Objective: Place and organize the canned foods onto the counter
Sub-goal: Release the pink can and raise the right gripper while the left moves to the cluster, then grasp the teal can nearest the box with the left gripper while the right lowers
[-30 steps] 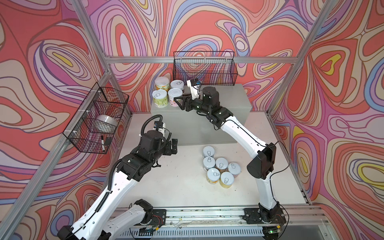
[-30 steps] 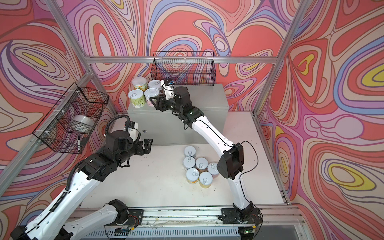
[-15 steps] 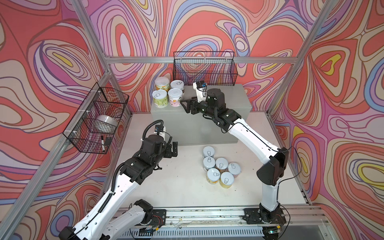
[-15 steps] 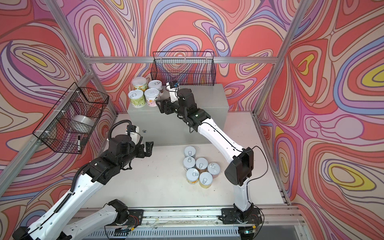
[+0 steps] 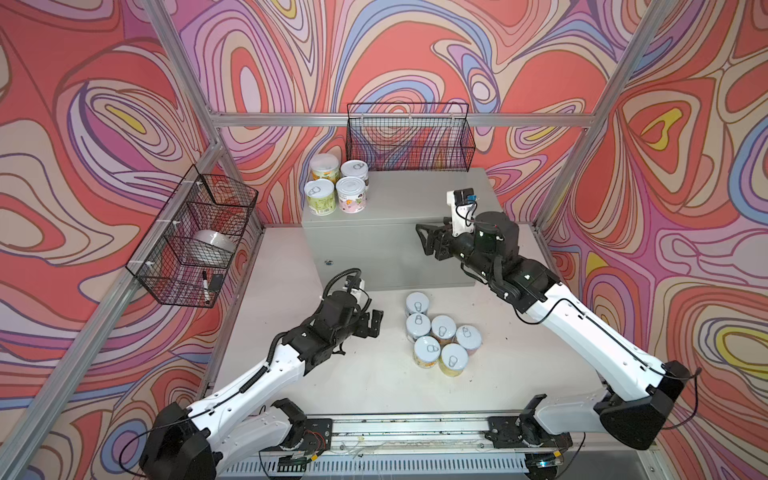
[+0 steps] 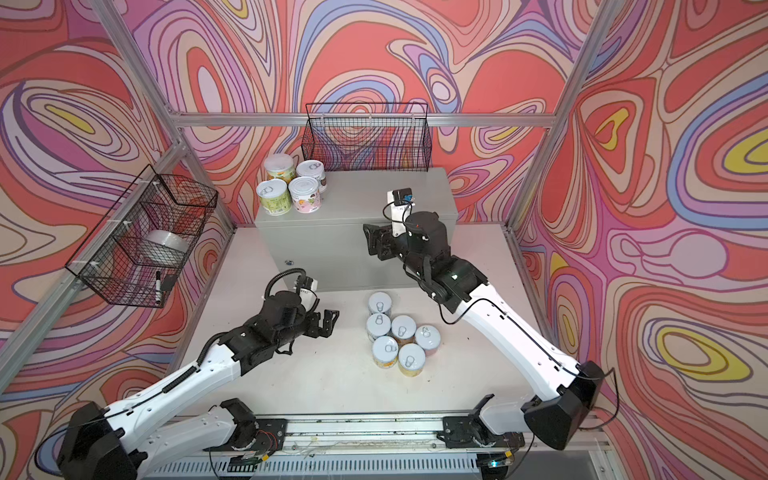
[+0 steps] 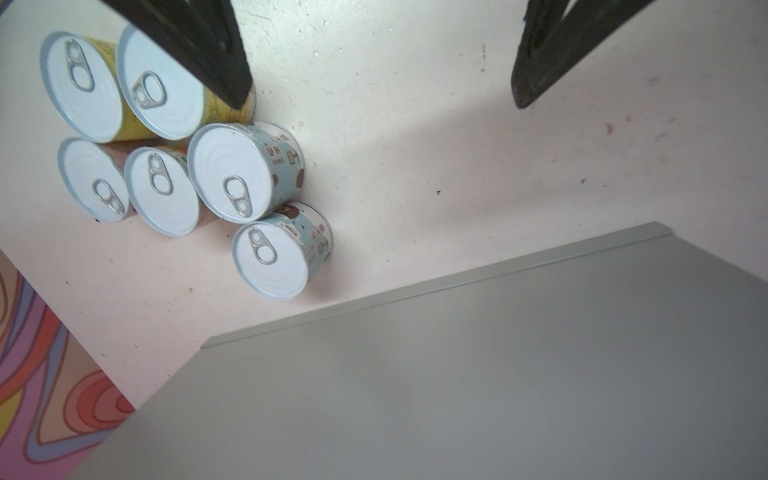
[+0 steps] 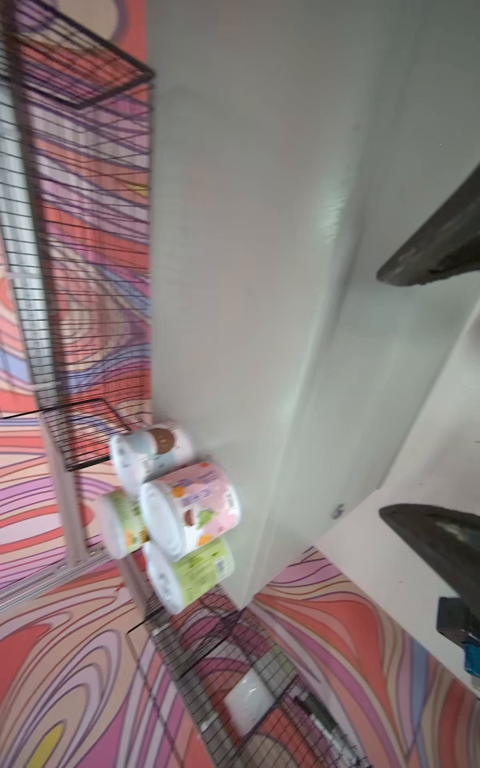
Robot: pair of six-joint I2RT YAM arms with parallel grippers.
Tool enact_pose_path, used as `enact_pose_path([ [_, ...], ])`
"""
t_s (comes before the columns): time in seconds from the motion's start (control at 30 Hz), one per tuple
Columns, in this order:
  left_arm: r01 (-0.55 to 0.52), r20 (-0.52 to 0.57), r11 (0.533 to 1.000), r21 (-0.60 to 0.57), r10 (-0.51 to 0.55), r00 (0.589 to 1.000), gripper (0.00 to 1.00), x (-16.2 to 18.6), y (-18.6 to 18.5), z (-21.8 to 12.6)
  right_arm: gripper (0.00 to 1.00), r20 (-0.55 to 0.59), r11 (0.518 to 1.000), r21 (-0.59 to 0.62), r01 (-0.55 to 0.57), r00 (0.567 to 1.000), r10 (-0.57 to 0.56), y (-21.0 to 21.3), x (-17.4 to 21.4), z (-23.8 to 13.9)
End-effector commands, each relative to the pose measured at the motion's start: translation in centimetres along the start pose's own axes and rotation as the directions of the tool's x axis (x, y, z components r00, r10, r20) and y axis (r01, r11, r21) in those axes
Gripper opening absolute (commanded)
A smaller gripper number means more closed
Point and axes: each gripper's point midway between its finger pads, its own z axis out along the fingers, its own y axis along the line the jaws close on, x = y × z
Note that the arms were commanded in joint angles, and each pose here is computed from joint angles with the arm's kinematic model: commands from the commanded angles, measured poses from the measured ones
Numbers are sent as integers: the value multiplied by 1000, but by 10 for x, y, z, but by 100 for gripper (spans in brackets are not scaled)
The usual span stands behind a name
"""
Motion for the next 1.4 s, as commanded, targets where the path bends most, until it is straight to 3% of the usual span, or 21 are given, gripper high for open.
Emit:
enact_pose_path([
  [0.0, -18, 79, 991, 129, 8, 997, 100, -6, -35, 14, 84, -50, 998, 48, -49, 997, 51, -14, 31, -10],
  [0.4, -99, -109, 989, 109, 111, 988, 98, 64, -43, 102, 84, -73, 992, 83, -99, 992, 105, -30, 68, -31],
  [0.57, -100, -116, 987, 122, 114, 987, 98, 65, -46, 127, 84, -57, 991, 102, -91, 994, 97, -34, 66, -35],
  [0.9, -83, -30, 977, 194, 90, 995, 98, 56, -63, 161, 84, -79, 991, 116, -67, 994, 77, -38, 75, -33],
  [1.13, -87, 69, 995, 57, 83, 994, 99, 41, -50, 175, 84, -84, 991, 122, -47, 995, 58, -41, 83, -32],
  [1.37, -129, 240, 988, -82, 145, 960, 100, 22, -54, 181, 85, -78, 991, 133, -6, 997, 16, -45, 85, -36],
])
